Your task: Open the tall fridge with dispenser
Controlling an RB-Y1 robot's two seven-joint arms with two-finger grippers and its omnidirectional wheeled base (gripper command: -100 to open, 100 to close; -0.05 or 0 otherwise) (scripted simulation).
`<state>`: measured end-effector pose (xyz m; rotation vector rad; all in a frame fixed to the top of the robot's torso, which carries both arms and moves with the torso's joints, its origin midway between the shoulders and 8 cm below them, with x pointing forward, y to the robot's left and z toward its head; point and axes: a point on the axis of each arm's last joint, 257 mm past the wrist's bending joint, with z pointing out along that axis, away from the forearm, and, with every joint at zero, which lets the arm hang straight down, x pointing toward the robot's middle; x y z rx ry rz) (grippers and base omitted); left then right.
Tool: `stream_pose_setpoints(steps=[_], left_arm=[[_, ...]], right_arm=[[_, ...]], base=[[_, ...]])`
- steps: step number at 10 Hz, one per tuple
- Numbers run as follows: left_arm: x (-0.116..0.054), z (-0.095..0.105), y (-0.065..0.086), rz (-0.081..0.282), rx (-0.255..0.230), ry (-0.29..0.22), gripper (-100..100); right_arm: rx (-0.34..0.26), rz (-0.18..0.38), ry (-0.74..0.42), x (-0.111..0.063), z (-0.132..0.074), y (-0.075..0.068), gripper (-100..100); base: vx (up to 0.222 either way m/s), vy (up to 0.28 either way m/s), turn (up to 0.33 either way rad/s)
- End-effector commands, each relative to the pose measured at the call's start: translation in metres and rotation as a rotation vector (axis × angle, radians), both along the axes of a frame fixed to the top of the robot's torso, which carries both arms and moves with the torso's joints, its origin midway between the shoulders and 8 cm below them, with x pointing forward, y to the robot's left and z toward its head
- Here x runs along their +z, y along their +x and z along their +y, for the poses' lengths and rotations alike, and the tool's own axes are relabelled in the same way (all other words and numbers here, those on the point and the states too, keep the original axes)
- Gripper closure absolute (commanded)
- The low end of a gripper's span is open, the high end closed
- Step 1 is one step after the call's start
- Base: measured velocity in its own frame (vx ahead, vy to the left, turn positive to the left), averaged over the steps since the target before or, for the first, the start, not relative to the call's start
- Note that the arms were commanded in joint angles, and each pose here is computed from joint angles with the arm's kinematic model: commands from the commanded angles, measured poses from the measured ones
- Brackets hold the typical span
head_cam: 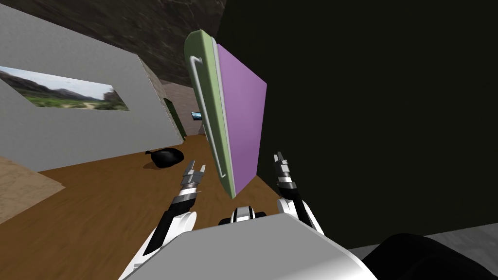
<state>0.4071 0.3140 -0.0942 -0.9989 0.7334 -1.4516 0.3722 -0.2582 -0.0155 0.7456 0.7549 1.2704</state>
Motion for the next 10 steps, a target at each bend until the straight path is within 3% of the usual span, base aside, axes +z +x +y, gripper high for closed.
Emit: stream_pose_setpoints(steps=[1,5,8,9,10], left_arm=[[-0.017,0.01,0.005,0.023,0.006,-0.036,-100],[-0.045,0.021,0.008,0.042,0.044,-0.171,-100],[-0.057,0.019,0.008,0.04,0.072,-0.268,-100],[-0.059,0.018,0.008,0.038,0.078,-0.287,-100],[-0.056,0.025,0.005,0.031,0.086,-0.266,-100]], right_arm=[[0.0,0.0,0.0,0.0,0.0,0.0,0],[0.0,0.0,0.0,0.0,0.0,0.0,0],[0.0,0.0,0.0,0.0,0.0,0.0,0],[0.0,0.0,0.0,0.0,0.0,0.0,0],[0.0,0.0,0.0,0.0,0.0,0.0,0]], base=[[0.175,-0.096,0.029],[0.21,-0.115,0.041],[0.069,-0.045,0.036],[0.032,-0.01,0.02],[-0.012,-0.001,0.04]])
